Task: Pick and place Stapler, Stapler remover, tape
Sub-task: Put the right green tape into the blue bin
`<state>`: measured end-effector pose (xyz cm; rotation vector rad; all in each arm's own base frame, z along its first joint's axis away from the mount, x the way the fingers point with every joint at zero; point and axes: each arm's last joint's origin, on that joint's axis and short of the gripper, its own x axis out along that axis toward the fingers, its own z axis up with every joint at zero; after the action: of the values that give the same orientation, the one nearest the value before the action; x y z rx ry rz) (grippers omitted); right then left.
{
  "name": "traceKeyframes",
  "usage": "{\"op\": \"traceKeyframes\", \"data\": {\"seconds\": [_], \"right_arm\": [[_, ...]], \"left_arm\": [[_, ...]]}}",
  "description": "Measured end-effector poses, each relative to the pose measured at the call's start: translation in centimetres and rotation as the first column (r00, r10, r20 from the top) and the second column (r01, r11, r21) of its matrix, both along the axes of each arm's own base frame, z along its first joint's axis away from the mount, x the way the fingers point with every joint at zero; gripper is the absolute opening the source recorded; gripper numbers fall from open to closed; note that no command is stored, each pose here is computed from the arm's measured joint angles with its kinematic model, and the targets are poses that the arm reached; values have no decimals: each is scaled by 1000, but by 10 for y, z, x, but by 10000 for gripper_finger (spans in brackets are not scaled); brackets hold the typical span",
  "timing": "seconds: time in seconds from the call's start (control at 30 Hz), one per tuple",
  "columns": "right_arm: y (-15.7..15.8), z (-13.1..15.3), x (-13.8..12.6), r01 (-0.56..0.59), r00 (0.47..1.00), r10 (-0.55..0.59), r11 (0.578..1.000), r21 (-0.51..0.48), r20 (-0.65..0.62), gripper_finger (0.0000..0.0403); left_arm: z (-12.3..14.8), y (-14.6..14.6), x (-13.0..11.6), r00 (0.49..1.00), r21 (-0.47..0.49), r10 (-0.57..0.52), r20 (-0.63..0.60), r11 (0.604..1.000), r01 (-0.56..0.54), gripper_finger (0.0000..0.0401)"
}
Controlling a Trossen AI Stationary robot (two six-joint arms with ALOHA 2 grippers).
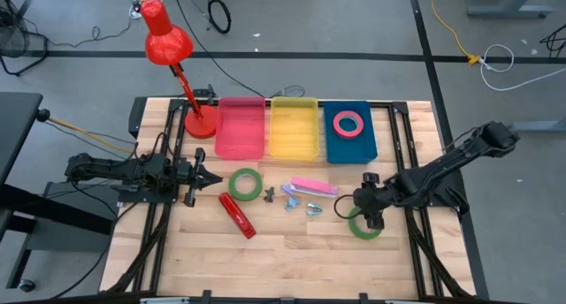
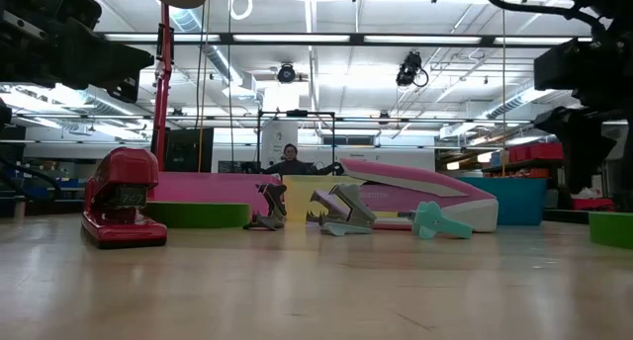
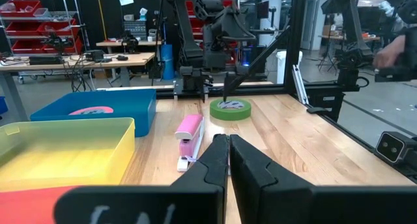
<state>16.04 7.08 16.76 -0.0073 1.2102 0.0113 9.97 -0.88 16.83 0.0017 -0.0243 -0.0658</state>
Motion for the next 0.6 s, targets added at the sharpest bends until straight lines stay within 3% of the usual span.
{"op": "traceKeyframes", "data": {"seconds": [0.33,0.6], "right_arm": [[4,-14,6,-135,988,133,991,-16,-84,264],[5,-15,6,-130,988,128,991,-22,-92,264]], "left_arm": [[0,0,0,1000,0,1,-1,1000,-1,21],[0,0,0,1000,0,0,0,1000,0,21]]}}
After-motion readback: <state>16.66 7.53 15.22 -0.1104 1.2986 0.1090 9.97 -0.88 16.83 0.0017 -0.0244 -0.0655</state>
